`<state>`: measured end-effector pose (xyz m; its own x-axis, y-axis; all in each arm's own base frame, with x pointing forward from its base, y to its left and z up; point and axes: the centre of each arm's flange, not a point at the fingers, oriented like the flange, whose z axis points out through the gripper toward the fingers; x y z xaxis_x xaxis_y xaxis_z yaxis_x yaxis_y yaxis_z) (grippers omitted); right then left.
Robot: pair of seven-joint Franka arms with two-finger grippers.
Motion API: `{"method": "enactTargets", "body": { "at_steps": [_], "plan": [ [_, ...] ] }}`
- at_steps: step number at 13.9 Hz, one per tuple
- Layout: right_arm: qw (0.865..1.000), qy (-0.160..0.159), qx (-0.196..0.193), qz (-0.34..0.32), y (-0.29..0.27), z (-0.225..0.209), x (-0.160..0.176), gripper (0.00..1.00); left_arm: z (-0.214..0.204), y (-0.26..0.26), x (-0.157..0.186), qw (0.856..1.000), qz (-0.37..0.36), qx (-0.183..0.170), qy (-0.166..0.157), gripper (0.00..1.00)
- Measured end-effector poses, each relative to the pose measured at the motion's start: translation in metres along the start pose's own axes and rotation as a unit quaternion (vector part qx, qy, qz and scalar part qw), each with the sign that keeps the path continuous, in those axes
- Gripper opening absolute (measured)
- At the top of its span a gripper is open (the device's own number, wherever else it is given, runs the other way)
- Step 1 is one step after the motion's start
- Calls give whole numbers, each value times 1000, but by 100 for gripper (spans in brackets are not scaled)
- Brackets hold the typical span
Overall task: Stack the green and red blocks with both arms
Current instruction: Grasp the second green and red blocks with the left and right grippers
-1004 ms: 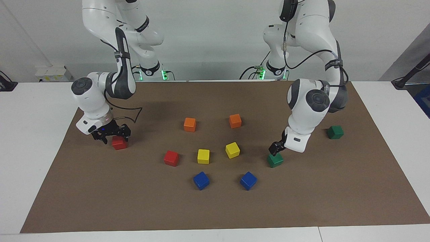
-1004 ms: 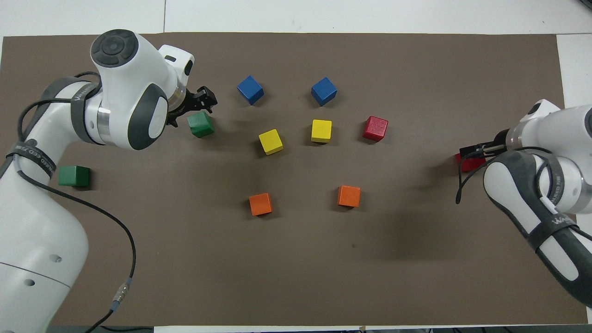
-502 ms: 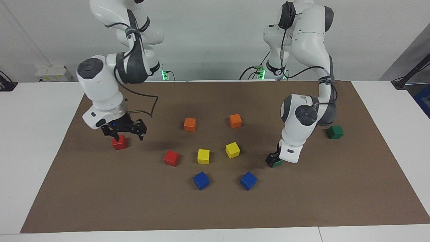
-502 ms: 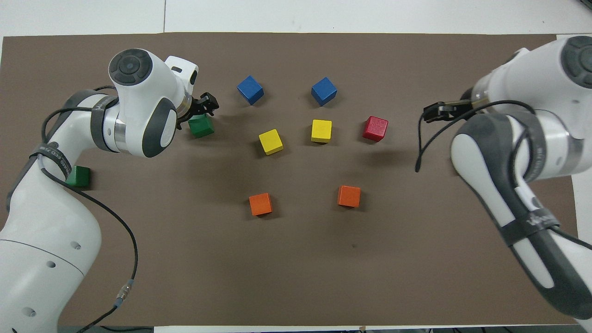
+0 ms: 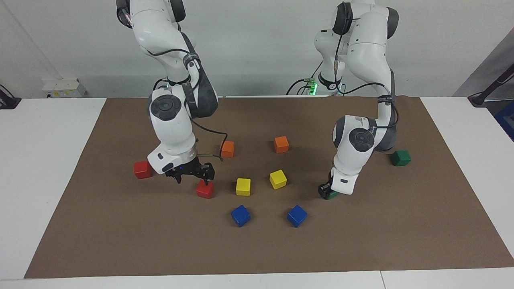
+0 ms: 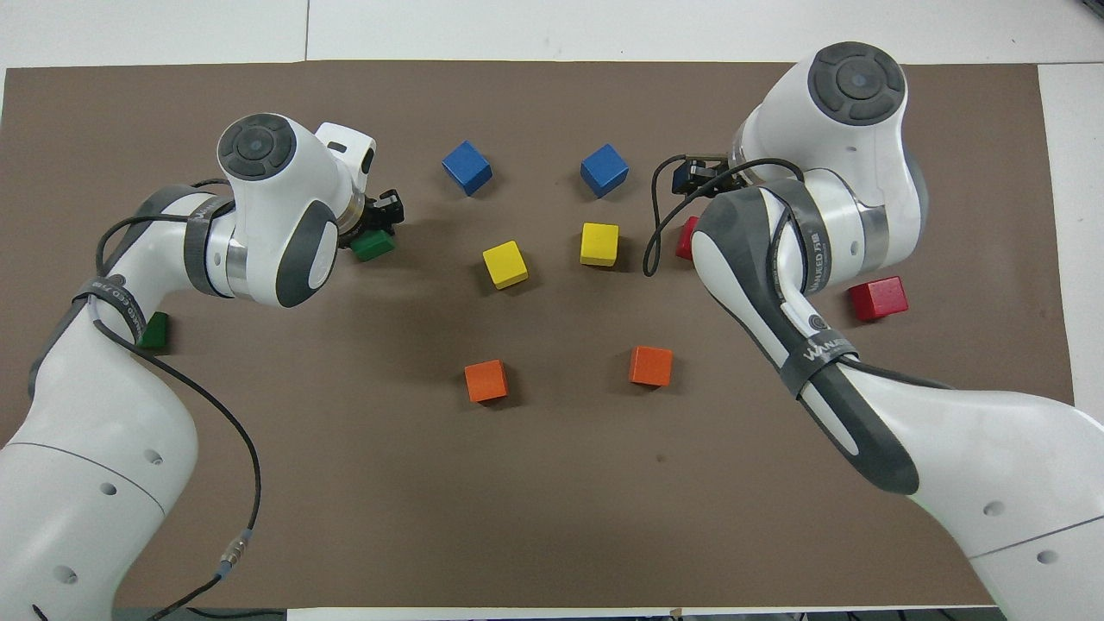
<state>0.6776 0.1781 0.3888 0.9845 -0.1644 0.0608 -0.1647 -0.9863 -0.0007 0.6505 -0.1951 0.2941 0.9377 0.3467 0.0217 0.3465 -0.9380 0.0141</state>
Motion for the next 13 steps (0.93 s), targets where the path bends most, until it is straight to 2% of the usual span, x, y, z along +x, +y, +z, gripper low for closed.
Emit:
{"method": "enactTargets", "body": {
  "at_steps": [5, 8, 10, 13],
  "plan": [
    [1000, 12, 5, 28, 0, 3, 10, 100, -2, -2, 0, 1000, -3, 6, -6, 55],
    [999, 22, 12, 38, -4, 18, 8, 100, -25, -15, 17, 1000, -15, 11, -8, 55],
    [999, 26, 15, 39, -3, 38, 3, 100, -49, -47, 38, 1000, -5, 13, -10, 55],
    [998, 29, 18, 46, 0, 65, -8, 100, -91, -128, 68, 996, 86, 15, -22, 55]
  ]
}}
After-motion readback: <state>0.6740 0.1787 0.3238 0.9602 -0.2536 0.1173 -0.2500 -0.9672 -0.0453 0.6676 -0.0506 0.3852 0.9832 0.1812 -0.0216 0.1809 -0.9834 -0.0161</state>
